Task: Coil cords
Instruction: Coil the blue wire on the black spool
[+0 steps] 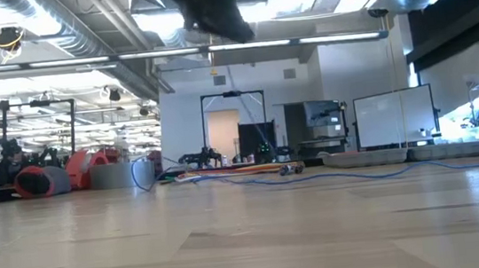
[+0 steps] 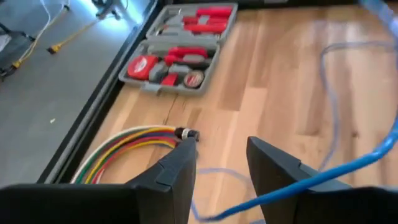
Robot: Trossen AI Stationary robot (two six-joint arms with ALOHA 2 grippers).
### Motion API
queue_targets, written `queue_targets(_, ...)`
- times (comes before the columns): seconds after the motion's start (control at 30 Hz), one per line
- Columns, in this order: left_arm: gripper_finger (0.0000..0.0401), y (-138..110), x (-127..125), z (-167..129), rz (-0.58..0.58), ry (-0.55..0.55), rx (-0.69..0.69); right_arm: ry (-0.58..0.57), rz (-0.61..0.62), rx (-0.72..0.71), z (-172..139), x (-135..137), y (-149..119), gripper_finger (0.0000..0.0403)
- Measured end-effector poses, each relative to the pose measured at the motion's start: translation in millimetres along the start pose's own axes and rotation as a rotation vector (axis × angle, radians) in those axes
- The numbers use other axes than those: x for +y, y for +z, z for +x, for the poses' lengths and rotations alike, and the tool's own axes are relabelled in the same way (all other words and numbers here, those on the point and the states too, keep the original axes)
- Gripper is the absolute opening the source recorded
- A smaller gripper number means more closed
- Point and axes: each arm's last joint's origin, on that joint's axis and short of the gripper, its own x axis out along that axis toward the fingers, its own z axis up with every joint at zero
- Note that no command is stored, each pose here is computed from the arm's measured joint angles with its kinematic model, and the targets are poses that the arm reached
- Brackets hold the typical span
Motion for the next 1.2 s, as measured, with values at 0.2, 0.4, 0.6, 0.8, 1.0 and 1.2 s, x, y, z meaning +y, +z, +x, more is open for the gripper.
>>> queue_targets(0.2, 0.0138, 1, -6, -26, 0.025, -0.009, -0.169, -0.005, 0.000, -0.004, 4, 21, -49, 0.0003)
queue_targets(0.4, 0.0138, 5, -7, -25, 0.054, 0.006, -0.279, -0.005, 0.044, -0.125, 15, 47, -103, 0.0003)
queue_targets(0.6, 0.0138, 1, -4, -21, 0.032, 0.011, -0.237, -0.049, 0.056, -0.259, 16, 53, -117, 0.0003)
queue_targets(0.8, 0.0138, -7, 2, -16, -0.035, 0.020, -0.162, -0.042, 0.053, -0.216, 20, 55, -121, 0.0003)
queue_targets(1.0, 0.0138, -6, 7, -14, -0.060, 0.032, -0.160, 0.003, 0.055, -0.110, 29, 62, -134, 0.0003)
queue_targets(1.2, 0.0138, -6, 7, -14, -0.059, 0.031, -0.162, 0.005, 0.061, -0.104, 37, 65, -137, 0.0003)
